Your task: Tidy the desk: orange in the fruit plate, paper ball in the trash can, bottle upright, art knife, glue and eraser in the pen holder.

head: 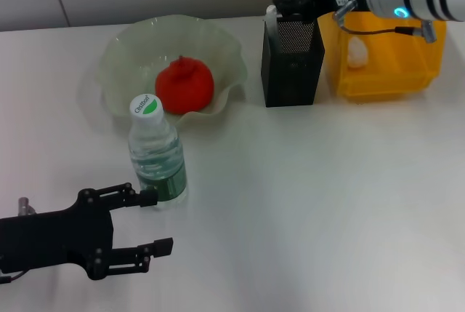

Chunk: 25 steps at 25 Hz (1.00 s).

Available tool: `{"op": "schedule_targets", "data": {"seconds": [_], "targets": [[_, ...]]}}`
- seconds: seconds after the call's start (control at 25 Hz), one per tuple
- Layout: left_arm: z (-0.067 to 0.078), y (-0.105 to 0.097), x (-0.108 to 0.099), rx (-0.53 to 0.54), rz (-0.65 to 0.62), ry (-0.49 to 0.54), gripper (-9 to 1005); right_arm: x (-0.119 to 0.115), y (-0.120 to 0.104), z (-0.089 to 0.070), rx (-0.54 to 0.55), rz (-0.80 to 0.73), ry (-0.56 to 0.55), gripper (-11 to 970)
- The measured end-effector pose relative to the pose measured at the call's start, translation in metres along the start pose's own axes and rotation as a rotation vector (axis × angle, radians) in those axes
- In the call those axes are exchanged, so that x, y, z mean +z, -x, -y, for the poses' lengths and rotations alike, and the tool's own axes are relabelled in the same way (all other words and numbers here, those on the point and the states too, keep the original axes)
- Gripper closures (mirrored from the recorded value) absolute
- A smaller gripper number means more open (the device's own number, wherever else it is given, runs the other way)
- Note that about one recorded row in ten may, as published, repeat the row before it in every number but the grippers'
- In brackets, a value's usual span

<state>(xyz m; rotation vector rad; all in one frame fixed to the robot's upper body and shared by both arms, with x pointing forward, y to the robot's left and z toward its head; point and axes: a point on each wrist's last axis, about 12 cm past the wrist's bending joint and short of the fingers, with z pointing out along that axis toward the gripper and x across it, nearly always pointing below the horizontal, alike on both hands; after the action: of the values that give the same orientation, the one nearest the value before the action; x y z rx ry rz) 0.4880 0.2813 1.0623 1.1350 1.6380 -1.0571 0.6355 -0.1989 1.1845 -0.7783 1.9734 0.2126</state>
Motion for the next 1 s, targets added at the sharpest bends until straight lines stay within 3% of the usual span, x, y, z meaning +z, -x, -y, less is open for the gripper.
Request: {"op": "schedule_targets", "data": {"seconds": [0.04,0.2,0.28,0.48,0.52,0.56,0.68,0.84,0.92,1.0], "targets": [[0.0,0.0,0.0,-0.002,0.001,-0.001,206,-0.005,0.001,0.0,0.019,0.021,0.007,559],[0.0,0.0,0.0,-0.011,0.001,-0.002,206,-0.02,0.001,-0.001,0.046,0.06,0.025,454],[-0.004,0.005,0.001,-0.064,-0.004,0.0,206,-0.035,-0.001,-0.001,0.068,0.083,0.037,401],[-0.006,0.006,-0.004,-0.059,0.033,0.034,206,-0.071,-0.025,0.001,0.113,0.135,0.155,401],[-0.005,0.006,-0.004,-0.059,0.037,0.034,206,-0.087,-0.043,0.001,0.128,0.182,0.258,401],[-0.005,0.006,-0.004,-0.06,0.041,0.032,207,-0.087,-0.043,0.001,0.128,0.182,0.258,401],[-0.003,0.005,-0.004,-0.066,0.045,0.025,209,-0.111,-0.08,0.007,0.16,0.316,0.397,401],[-0.001,0.002,-0.003,-0.076,0.051,0.021,211,-0.134,-0.132,0.011,0.169,0.471,0.475,401],[0.002,-0.001,-0.002,-0.089,0.052,0.011,212,-0.137,-0.163,0.008,0.18,0.434,0.495,401],[0.003,-0.001,-0.002,-0.092,0.052,0.006,213,-0.137,-0.172,0.005,0.176,0.407,0.503,401]]}}
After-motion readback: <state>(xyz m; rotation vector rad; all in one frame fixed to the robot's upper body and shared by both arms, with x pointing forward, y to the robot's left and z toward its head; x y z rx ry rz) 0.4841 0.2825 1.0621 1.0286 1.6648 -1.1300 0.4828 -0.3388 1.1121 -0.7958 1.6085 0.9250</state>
